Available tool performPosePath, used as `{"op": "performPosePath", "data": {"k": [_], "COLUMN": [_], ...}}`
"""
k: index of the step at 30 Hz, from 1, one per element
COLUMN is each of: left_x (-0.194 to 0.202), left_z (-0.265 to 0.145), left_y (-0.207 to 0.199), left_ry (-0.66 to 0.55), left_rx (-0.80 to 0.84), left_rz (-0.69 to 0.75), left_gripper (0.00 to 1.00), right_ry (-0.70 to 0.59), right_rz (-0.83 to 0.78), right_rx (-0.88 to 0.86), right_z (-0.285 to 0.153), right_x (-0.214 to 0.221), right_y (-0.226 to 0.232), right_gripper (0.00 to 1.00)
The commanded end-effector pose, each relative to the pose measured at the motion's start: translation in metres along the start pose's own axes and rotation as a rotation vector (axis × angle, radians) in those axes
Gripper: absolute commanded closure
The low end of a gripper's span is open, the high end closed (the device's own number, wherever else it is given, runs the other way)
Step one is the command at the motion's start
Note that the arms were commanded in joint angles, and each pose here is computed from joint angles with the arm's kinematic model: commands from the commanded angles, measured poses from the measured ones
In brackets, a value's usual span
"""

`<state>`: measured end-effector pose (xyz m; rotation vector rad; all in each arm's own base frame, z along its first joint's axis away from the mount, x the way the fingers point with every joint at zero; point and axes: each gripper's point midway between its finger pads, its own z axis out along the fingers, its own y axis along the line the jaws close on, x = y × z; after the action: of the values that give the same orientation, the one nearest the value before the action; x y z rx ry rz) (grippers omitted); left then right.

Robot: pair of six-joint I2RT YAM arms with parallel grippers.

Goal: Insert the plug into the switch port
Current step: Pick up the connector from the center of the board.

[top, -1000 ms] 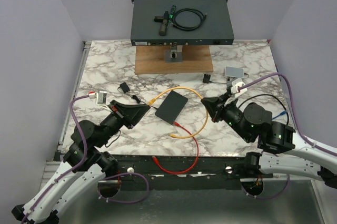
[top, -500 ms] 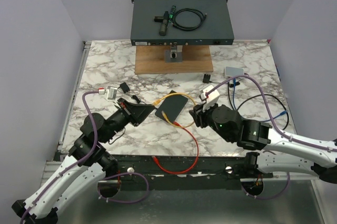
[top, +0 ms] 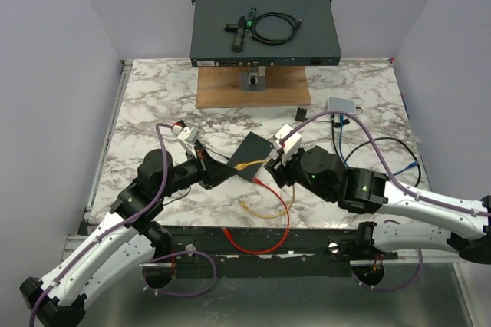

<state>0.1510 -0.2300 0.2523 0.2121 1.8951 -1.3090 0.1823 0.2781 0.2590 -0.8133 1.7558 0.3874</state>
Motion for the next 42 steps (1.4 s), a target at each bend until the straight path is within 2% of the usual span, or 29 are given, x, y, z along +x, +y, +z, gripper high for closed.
{"op": "performPosePath", "data": {"k": [1,6,10,13,15,25,35,42], "left_x": [0.008,0.018,0.028,0.032,0.034,0.038,0.041,0.039], "left_z": [-0.007,-0.009,-0.010,-0.010,-0.011,-0.011,-0.004,-0.007], "left_y": [-0.019,-0.021,-0.025,-0.023,-0.023,-0.026,-0.023,-0.020], "left_ry": [0.126,0.202,0.272,0.300,0.307,0.326,0.331,0.329], "left_rx": [0.069,0.094,0.138,0.142,0.147,0.174,0.186,0.214], "left_rz": [0.085,0.123,0.148,0.161,0.168,0.138,-0.015,-0.067], "left_gripper": [1.00,1.00,1.00,1.00,1.00,1.00,1.00,1.00], "right_ry": [-0.046,-0.114,-0.243,-0.328,-0.340,-0.365,-0.359,-0.340], "right_rz": [-0.159,-0.271,-0.369,-0.412,-0.437,-0.517,-0.557,-0.577], "right_rx": [-0.165,-0.351,-0.518,-0.580,-0.611,-0.638,-0.580,-0.574], "right_z": [-0.004,-0.004,-0.014,-0.022,-0.024,-0.016,-0.005,-0.004], "right_x": [-0.017,-0.019,-0.019,-0.024,-0.023,-0.012,-0.004,0.001], "right_y": [0.023,0.054,0.081,0.091,0.095,0.103,0.097,0.098], "right_gripper": [0.44,0.44,0.44,0.44,0.44,0.52,0.56,0.59]}}
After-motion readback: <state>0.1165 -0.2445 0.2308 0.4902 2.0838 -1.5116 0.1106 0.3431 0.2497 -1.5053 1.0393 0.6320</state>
